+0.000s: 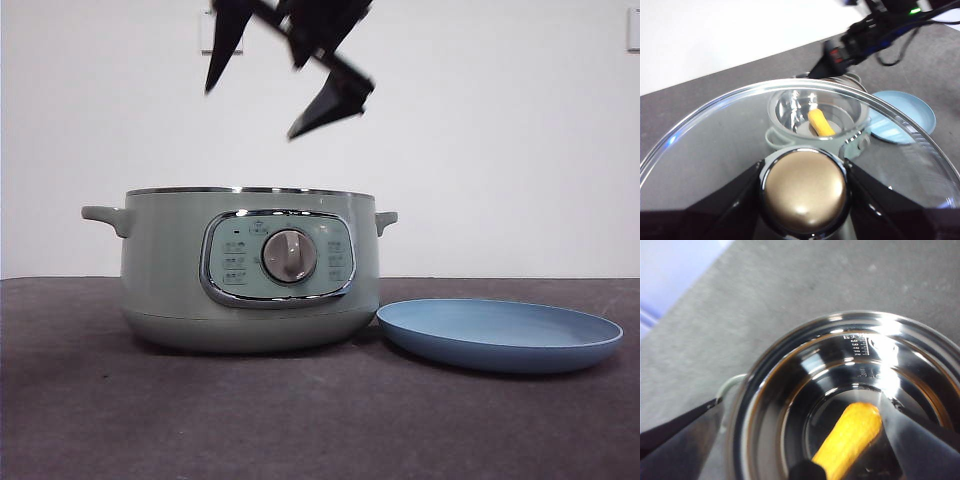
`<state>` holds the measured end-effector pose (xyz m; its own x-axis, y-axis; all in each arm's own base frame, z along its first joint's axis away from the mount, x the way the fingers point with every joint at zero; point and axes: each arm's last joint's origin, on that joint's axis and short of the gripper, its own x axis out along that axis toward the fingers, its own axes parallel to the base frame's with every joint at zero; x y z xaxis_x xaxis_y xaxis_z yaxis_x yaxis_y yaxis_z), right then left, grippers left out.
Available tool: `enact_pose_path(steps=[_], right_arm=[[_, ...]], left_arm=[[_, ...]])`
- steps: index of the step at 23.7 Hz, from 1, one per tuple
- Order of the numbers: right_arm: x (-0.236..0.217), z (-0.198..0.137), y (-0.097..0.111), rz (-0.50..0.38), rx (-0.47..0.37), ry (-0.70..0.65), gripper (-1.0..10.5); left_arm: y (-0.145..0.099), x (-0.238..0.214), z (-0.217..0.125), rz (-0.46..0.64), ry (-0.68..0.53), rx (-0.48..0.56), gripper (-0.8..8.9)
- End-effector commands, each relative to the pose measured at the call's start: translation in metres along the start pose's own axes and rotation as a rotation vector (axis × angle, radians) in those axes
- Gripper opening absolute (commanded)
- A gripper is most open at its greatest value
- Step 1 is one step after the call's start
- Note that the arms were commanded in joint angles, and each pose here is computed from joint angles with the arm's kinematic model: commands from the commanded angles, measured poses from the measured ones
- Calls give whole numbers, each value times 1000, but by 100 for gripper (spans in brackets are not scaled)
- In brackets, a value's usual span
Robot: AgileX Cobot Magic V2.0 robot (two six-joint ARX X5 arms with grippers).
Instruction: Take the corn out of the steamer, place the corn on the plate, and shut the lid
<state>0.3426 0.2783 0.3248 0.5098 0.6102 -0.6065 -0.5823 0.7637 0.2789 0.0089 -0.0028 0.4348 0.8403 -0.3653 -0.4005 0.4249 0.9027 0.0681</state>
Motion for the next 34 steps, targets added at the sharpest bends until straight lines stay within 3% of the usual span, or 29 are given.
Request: enact_pose_path(steps=[1, 9, 23, 27, 31, 33, 34], right_arm=[[28, -7, -1, -36, 12, 40, 630], [82, -38, -15, -166, 40, 142, 629], [111, -64, -27, -225, 49, 264, 623], [113, -67, -28, -240, 55, 282, 455], [115, -70, -30, -262, 66, 296, 117], [115, -70, -30, -258, 66, 296, -9], [115, -70, -30, -256, 65, 292, -12]], left_arm=[[0, -4, 1, 6, -26, 1, -8], [0, -9, -6, 3, -4, 4, -8], [0, -9, -8, -1, 18, 6, -8], [0, -9, -9, -1, 26, 6, -8], [0, -9, -9, -2, 35, 7, -8], [0, -9, -9, -2, 35, 7, -8], [0, -9, -9, -1, 34, 7, -8]])
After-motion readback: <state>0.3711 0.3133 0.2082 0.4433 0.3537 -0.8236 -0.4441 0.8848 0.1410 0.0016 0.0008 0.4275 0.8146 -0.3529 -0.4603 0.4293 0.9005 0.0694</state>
